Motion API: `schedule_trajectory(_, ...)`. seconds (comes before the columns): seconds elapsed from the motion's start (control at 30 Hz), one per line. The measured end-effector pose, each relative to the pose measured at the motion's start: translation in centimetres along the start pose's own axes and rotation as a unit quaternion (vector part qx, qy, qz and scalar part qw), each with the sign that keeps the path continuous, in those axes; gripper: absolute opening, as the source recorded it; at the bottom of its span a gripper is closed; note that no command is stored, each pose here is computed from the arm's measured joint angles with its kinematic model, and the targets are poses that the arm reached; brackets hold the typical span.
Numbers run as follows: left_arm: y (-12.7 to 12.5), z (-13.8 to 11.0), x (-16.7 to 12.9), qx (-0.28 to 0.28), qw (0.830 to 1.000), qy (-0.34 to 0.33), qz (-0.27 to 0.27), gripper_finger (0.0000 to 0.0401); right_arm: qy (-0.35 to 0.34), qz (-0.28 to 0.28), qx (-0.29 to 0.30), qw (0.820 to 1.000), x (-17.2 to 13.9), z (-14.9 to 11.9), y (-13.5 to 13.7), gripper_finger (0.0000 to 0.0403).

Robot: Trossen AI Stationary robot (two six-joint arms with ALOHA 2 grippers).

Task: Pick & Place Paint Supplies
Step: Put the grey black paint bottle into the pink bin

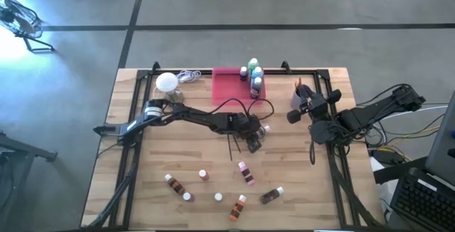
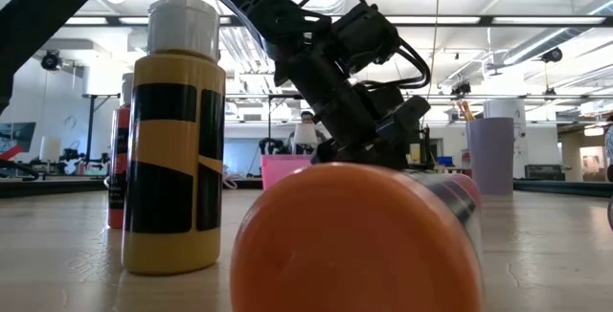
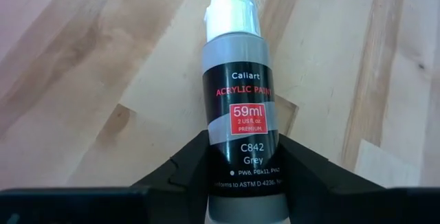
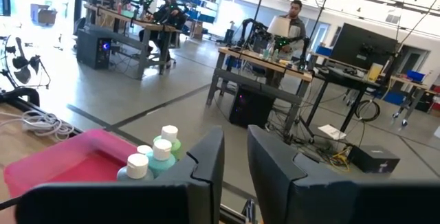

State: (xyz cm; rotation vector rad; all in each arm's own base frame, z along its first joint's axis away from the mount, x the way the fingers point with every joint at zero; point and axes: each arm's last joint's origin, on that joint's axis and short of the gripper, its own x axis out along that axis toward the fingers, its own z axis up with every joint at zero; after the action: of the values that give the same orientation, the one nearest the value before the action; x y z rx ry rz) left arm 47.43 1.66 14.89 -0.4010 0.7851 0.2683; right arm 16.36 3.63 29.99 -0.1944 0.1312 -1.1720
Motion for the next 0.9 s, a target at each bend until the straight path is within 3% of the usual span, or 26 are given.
schedule_trajectory(0.27,0.12,-0.17,-0.07,-0.001,1.000,0.012,0.005,0.0151,0.000,0.000,0.000,1.000,-0.01,0.00,0.00,0.0093)
schedule_trajectory(0.6,0.13,-0.20,-0.07,0.002,1.000,0.013,0.004,0.0206,0.000,0.000,0.000,1.000,-0.01,0.00,0.00,0.0126)
schedule_trajectory(0.9,0.18,-0.22,-0.07,0.001,1.000,0.015,0.006,0.0191,0.000,0.000,0.000,1.000,-0.01,0.00,0.00,0.0148)
